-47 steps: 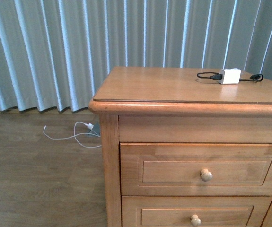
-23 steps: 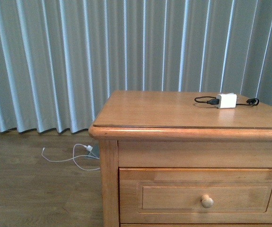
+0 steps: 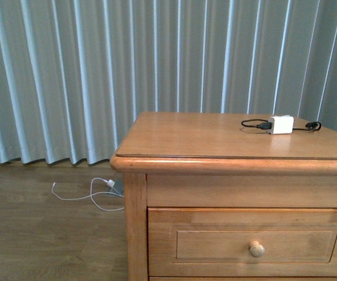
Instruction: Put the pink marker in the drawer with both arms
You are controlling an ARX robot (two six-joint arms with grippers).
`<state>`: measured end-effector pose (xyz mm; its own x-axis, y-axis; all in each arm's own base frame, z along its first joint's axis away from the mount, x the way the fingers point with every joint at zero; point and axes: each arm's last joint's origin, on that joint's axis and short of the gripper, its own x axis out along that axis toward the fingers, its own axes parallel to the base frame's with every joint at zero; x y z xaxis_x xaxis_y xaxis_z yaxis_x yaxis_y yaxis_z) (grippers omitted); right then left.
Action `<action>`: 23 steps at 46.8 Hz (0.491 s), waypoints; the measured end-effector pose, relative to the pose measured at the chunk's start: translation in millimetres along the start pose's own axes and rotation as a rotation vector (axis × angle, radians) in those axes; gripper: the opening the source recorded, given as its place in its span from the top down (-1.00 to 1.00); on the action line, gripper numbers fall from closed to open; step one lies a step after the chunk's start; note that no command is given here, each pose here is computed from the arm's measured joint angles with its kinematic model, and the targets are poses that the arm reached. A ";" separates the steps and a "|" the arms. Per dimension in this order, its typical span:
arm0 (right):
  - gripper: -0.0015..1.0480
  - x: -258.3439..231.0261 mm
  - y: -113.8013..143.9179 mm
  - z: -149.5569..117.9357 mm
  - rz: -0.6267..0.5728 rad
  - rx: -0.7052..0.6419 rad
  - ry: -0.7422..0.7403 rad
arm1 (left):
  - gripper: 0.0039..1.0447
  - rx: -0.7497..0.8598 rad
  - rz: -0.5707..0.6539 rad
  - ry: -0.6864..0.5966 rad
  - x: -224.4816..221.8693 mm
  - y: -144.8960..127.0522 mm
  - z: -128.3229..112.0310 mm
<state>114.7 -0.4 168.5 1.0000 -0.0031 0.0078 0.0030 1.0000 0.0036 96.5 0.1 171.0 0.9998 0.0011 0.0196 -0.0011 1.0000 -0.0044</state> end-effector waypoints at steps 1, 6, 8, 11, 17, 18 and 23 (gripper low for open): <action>0.97 -0.7 0.0 0.1 0.000 0.000 -0.001 | -0.89 0.000 0.000 0.000 0.0 0.0 0.0; 0.97 -3.5 0.0 -0.1 0.000 0.000 0.000 | -0.89 0.000 0.000 0.000 0.0 0.0 0.0; 0.97 -4.3 0.1 -0.2 0.001 0.000 0.000 | -0.89 0.000 0.000 0.000 0.0 0.0 0.0; 0.97 -5.7 0.0 -0.3 0.000 0.000 -0.001 | -0.89 0.000 0.000 0.000 0.0 0.0 0.0; 0.97 -15.3 0.0 -4.6 0.001 0.000 0.027 | -0.89 0.000 0.001 0.000 0.0 0.0 0.0; 0.97 -16.3 0.0 -3.6 0.001 0.000 0.013 | -0.89 0.000 0.000 0.000 0.0 0.0 0.0; 0.97 -17.0 0.0 -3.1 0.001 0.000 0.006 | -0.89 0.000 0.000 0.000 0.0 0.0 0.0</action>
<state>97.7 -0.3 165.3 1.0000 -0.0023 0.0021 0.0023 1.0000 0.0036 96.5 0.1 171.0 0.9998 0.0015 0.0196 -0.0014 1.0000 -0.0044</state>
